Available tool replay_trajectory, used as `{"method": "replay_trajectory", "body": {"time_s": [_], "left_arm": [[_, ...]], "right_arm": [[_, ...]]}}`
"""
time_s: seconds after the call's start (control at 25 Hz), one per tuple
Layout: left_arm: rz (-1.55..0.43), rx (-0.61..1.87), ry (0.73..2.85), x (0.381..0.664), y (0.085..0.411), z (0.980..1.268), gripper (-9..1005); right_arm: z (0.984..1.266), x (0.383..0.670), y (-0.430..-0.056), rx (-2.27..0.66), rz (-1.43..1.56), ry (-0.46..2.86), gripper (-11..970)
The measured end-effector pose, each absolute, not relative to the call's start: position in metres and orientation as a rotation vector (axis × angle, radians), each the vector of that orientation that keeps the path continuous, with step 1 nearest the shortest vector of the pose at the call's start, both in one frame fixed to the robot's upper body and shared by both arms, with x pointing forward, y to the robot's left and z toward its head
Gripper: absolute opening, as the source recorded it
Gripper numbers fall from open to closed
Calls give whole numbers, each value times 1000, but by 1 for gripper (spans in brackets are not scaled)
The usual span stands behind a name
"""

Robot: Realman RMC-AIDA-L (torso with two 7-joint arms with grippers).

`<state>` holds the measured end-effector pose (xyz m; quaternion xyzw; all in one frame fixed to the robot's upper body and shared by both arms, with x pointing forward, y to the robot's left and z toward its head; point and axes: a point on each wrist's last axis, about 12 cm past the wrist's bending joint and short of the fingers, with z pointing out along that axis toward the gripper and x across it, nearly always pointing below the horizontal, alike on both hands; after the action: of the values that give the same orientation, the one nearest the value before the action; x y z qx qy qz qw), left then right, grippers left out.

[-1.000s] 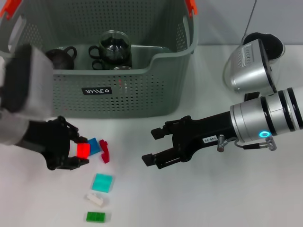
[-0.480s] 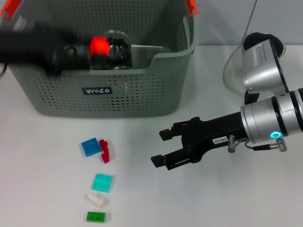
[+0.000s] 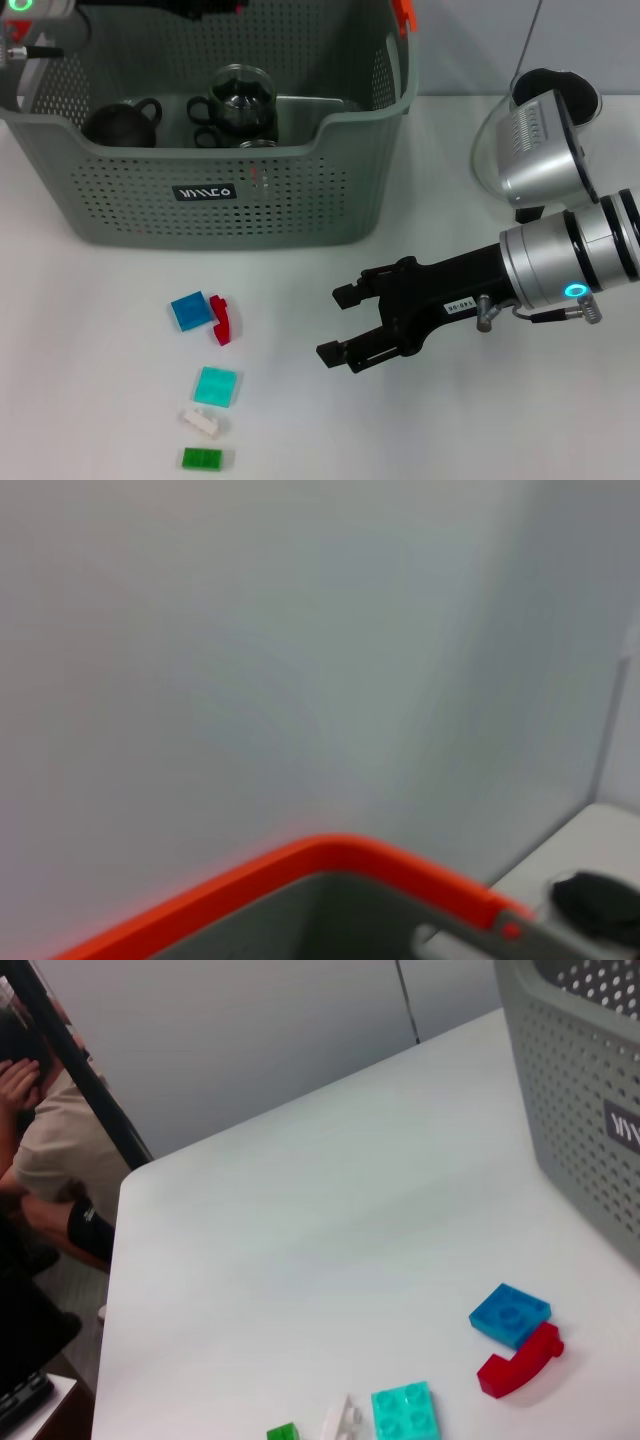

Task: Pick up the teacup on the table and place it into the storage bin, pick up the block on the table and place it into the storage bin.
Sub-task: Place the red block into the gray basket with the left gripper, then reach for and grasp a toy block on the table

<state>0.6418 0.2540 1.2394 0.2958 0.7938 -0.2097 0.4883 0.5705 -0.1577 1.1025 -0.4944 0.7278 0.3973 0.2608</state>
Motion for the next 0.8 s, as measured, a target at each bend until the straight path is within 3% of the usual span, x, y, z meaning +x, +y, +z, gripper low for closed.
{"method": "replay_trajectory", "body": {"time_s": [0.2, 0.44, 0.6, 0.76, 0.8], "left_arm": [[-482, 716, 1959, 644, 253, 1236, 519], [-574, 775, 1972, 626, 261, 1253, 640], [-690, 1047, 1885, 585, 257, 1266, 720], [-666, 1402, 1827, 536, 250, 1247, 939], [-666, 1402, 1827, 536, 250, 1247, 945]], "right_arm": [[1101, 568, -158, -1345, 1088, 1974, 895], [1101, 568, -162, -1339, 1091, 1981, 895], [1100, 568, -162, -1336, 1089, 1983, 895], [1100, 568, -162, -1332, 1083, 1984, 895], [1100, 568, -162, -1331, 1084, 1984, 895]]}}
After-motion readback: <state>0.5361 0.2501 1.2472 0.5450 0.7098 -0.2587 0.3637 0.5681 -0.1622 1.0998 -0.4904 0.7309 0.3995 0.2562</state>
